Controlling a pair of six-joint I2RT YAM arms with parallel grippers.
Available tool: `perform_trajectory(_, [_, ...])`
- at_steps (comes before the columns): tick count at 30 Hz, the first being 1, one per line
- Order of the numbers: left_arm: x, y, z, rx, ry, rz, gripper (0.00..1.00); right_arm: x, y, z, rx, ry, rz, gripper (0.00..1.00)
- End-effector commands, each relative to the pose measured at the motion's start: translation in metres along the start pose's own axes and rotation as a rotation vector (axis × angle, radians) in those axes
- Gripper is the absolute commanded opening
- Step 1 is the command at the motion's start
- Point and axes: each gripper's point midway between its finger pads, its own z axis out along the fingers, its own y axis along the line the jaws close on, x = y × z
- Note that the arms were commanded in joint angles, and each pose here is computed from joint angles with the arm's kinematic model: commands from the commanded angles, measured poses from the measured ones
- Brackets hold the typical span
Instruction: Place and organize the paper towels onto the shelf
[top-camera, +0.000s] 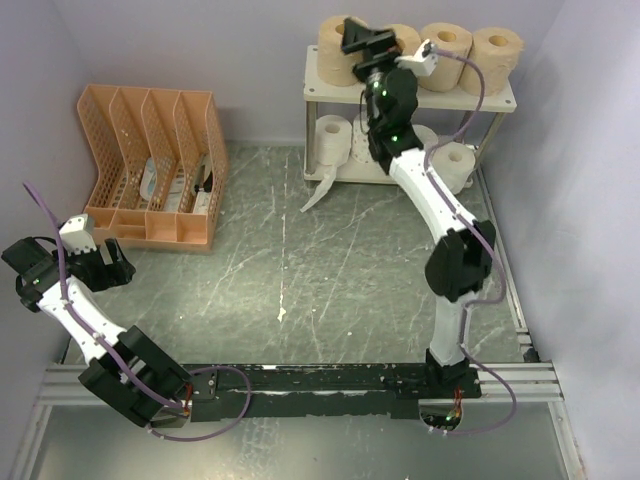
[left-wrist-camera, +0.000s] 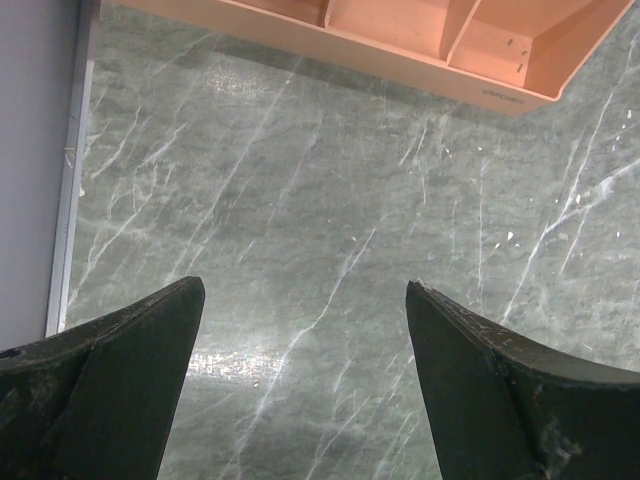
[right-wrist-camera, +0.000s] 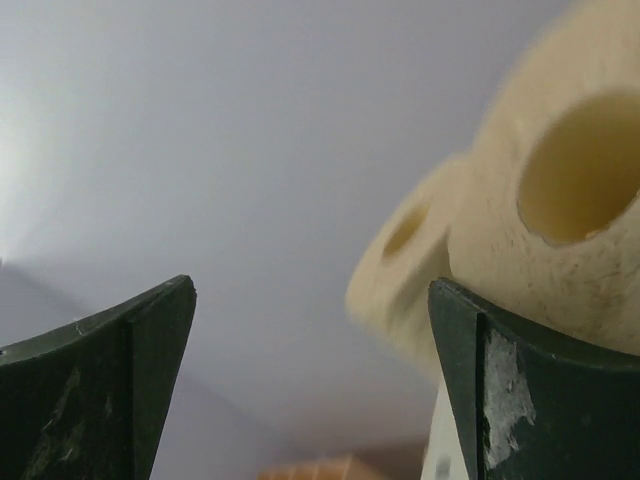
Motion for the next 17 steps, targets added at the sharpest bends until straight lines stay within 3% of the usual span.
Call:
perform_trajectory(1, [-0.016,0.002,-0.008,0.000,-0.053,0.032,0.94,0.037,0.076,-0.094,-0.202,0.162,-0.008,1.00])
perform_trajectory(4, [-0.015,0.002,-0.008,0.008,-0.052,0.032,0.94,0.105,0.060,-0.162,-0.175,0.386,-0.130,0.95])
perform_trajectory(7, [-0.014,0.002,-0.007,0.014,-0.043,0.026,0.94,0.183,0.008,-0.231,-0.031,0.646,-0.250,1.00])
perform_trajectory(10, [-0.014,0.001,-0.007,0.020,-0.044,0.028,0.94,0.236,-0.035,-0.304,0.140,0.778,-0.378,1.00])
perform_trajectory(13, [-0.014,-0.001,-0.007,0.027,-0.046,0.033,0.94,0.257,-0.059,-0.360,0.164,0.826,-0.415,1.00])
perform_trajectory(17, [-0.014,-0.001,-0.008,0.028,-0.046,0.035,0.94,0.259,-0.077,-0.379,0.279,0.816,-0.481,1.00])
